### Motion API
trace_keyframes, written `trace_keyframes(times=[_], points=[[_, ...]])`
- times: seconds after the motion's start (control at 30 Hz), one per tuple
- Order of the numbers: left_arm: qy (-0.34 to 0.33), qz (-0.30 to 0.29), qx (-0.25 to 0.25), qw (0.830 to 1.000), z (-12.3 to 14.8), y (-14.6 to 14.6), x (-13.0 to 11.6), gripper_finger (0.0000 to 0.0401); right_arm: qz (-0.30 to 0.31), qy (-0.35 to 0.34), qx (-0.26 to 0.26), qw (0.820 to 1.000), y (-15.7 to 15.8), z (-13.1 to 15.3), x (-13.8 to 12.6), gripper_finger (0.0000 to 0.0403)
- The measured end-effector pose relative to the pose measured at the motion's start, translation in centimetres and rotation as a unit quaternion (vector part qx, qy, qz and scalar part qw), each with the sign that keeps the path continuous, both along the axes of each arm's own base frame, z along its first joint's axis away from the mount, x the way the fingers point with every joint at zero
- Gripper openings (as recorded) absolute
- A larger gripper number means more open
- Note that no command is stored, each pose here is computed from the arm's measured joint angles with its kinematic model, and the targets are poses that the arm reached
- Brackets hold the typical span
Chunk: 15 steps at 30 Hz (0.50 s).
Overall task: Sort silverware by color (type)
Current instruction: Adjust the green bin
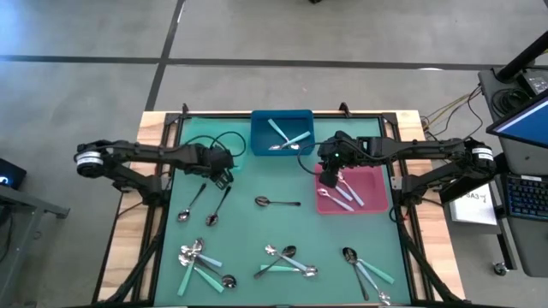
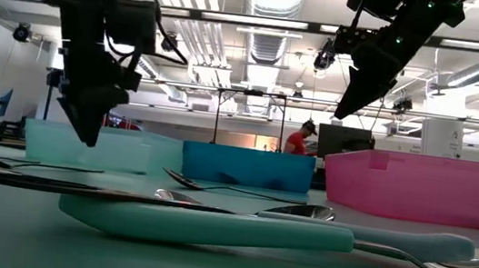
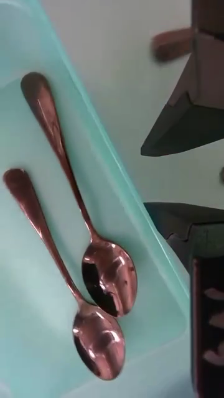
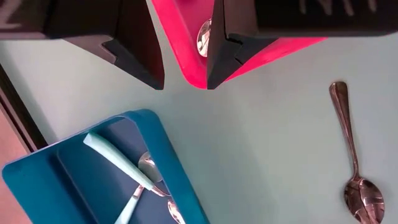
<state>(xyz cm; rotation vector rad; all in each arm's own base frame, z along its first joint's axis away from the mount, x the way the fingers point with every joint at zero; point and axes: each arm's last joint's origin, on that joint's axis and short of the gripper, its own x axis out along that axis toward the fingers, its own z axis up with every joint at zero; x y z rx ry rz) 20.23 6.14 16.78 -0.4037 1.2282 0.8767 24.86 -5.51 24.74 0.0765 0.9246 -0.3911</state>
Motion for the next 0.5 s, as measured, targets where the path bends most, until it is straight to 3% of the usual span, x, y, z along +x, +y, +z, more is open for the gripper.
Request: trace_keyframes(times=[0.5], points=[[-0.042, 0.086, 0.045, 0.994, 0.3, 4.5, -0.6, 0.0116, -0.006, -0.002, 0.005, 1.0, 0.0, 0.0, 0.0, 0.0112]])
